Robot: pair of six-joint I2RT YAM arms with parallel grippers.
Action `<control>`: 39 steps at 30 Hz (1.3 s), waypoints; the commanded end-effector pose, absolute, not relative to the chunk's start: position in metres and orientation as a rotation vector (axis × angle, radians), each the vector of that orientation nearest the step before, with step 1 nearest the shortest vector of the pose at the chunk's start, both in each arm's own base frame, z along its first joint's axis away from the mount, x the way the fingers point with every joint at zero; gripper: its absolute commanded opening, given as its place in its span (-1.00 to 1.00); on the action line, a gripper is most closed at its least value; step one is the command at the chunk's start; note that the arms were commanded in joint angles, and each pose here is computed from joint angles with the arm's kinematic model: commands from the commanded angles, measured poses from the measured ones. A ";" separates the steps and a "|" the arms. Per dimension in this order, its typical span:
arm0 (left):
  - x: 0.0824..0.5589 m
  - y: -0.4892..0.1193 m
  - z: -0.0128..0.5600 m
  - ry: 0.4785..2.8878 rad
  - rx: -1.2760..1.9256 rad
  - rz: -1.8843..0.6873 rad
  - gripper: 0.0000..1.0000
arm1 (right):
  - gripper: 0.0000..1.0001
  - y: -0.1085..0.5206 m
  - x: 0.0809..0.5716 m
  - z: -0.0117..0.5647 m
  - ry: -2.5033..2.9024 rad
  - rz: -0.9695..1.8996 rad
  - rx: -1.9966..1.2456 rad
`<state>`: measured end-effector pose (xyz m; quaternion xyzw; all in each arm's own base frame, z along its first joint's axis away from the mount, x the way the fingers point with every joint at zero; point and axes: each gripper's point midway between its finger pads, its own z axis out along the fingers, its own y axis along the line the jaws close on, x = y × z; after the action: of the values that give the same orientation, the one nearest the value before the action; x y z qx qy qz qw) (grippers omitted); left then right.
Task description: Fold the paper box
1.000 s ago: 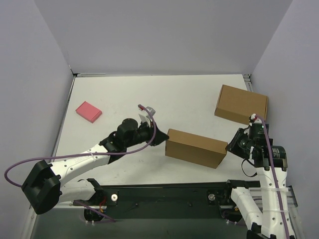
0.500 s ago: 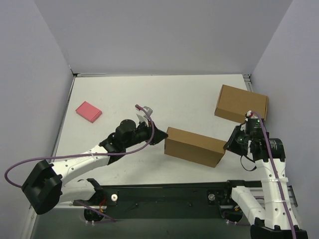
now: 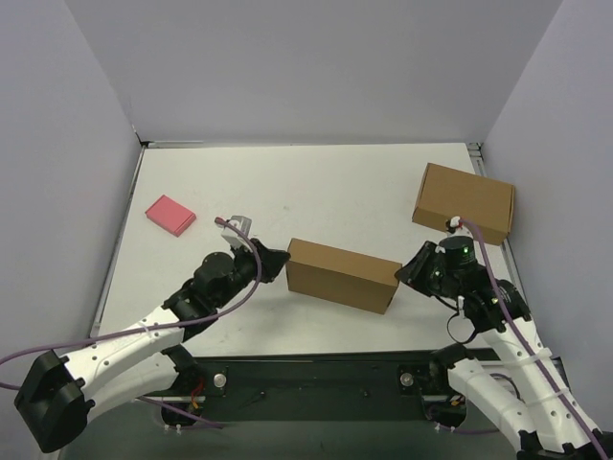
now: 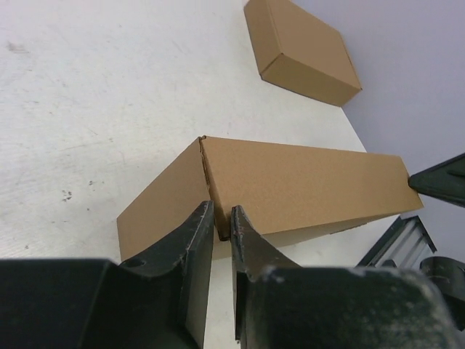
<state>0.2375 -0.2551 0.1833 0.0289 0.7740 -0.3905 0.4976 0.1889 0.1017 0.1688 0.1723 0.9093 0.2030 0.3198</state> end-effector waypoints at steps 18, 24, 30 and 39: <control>0.134 -0.177 0.038 2.508 0.087 -0.653 -0.52 | -0.60 0.147 0.098 0.112 2.638 0.534 0.339; 0.125 -0.175 0.030 2.555 0.086 -0.650 -0.45 | -0.51 0.163 0.085 0.108 2.639 0.524 0.234; 0.145 -0.189 0.038 2.497 0.119 -0.649 -0.26 | -0.21 0.166 0.104 0.117 2.546 0.483 0.128; 0.224 -0.183 0.113 2.302 0.080 -0.691 0.45 | 0.36 0.201 0.117 0.120 2.481 0.205 -0.592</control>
<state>0.1827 -0.1784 0.0568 0.0175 0.9275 -0.2257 0.2975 0.1064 0.1871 0.1131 -0.0696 0.9557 0.1271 0.2564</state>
